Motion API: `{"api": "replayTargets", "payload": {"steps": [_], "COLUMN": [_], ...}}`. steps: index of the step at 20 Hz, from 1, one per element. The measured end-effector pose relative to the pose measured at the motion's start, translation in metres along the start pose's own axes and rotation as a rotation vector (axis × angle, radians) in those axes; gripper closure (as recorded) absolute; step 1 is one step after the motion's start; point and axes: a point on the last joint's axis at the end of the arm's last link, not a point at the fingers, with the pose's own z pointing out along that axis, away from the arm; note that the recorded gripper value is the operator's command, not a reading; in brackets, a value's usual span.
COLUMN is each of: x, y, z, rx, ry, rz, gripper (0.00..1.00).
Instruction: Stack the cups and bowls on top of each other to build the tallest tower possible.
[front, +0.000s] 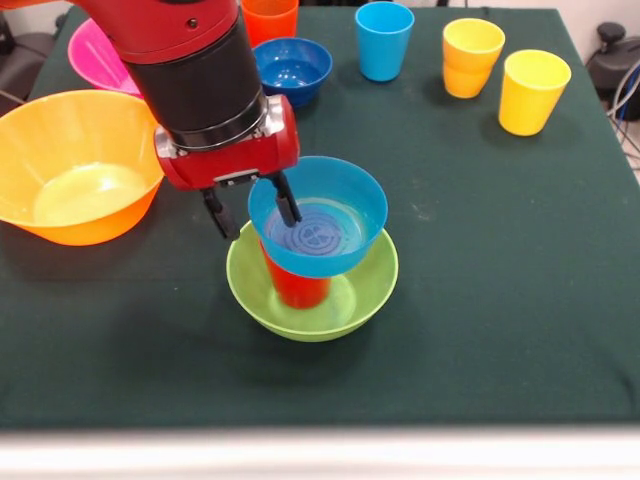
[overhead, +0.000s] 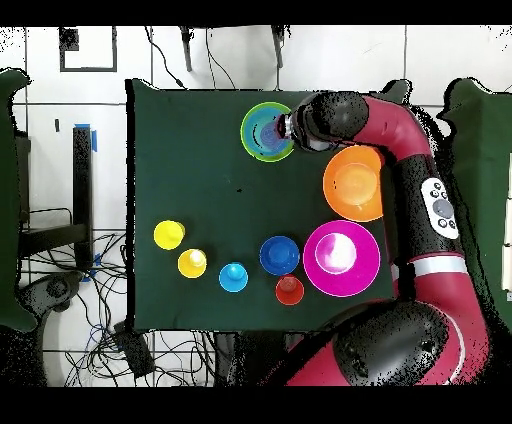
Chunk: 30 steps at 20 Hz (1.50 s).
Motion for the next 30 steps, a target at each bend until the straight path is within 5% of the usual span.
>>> {"api": "replayTargets", "payload": {"steps": [7,14,22,30], "x": [0.000,0.001,-0.005,-0.008], "y": [0.005,0.017,0.024,0.065], "z": [-0.008,-0.054,-0.093,-0.113], "rx": [0.001,0.002,0.033,0.063], "ry": [0.012,0.074,0.083,0.080], "rz": [-0.009,-0.022,-0.038,-0.100], "gripper": [0.00,0.00,0.00,0.00]}}
